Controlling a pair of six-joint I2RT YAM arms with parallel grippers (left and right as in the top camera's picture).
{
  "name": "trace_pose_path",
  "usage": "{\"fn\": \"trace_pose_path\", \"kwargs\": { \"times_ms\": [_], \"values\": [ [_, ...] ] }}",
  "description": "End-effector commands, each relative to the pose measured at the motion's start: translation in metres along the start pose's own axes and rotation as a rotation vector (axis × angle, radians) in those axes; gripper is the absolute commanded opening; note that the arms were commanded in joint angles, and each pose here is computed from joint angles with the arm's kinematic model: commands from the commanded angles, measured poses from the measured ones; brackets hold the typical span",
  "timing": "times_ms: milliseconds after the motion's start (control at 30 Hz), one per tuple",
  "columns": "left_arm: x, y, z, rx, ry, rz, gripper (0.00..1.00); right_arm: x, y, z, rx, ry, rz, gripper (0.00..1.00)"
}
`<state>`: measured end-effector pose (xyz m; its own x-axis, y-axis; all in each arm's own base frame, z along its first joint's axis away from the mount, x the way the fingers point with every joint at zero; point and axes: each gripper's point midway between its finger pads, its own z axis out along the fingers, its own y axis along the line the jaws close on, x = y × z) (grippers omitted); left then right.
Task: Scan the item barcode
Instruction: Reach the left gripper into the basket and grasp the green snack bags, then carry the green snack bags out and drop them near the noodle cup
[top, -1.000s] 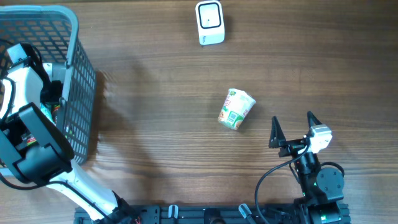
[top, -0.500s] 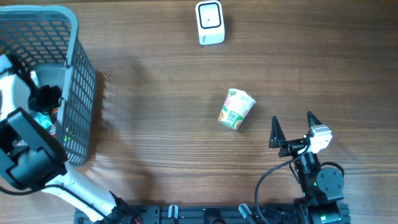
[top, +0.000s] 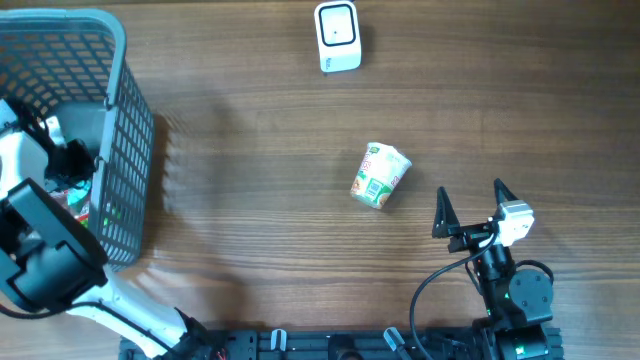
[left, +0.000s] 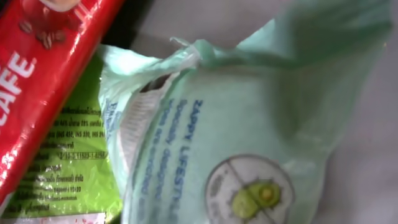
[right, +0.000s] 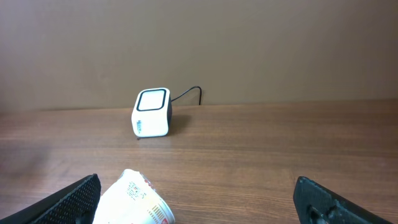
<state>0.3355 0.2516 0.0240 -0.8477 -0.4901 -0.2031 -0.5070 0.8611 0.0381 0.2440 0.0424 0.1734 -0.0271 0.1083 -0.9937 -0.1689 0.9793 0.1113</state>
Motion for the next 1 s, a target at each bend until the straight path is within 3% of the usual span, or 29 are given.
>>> {"fn": "trace_pose_path", "kwargs": {
  "times_ms": [0,200,367,467,600,667,833,967],
  "values": [
    [0.003,-0.011,-0.001,0.017,0.101,-0.004,0.06,-0.002,-0.003,0.0,0.017,-0.01,-0.004,1.0],
    [-0.079,-0.026,-0.136,0.018,-0.201,-0.07,0.04,-0.002,-0.003,0.0,0.017,-0.01,-0.004,1.0],
    [-0.108,-0.042,-0.273,0.071,-0.543,-0.164,0.04,-0.002,-0.003,0.0,0.017,-0.01,-0.004,1.0],
    [-0.103,-0.064,-0.374,0.146,-0.787,-0.158,0.04,-0.002,-0.003,0.0,0.017,-0.01,-0.004,1.0],
    [-0.07,-0.118,-0.468,0.281,-1.001,-0.045,0.04,-0.002,-0.003,0.0,0.017,-0.01,-0.004,1.0],
    [-0.039,-0.157,-0.498,0.389,-1.04,0.031,0.04,-0.002,-0.003,0.0,0.017,-0.01,-0.004,1.0],
    [0.016,-0.221,-0.508,0.518,-0.973,0.141,0.04,-0.002,-0.003,0.0,0.017,-0.01,-0.004,1.0],
    [0.07,-0.272,-0.465,0.522,-0.735,0.259,0.04,-0.002,-0.003,0.0,0.017,-0.01,-0.004,1.0]
  ]
}}
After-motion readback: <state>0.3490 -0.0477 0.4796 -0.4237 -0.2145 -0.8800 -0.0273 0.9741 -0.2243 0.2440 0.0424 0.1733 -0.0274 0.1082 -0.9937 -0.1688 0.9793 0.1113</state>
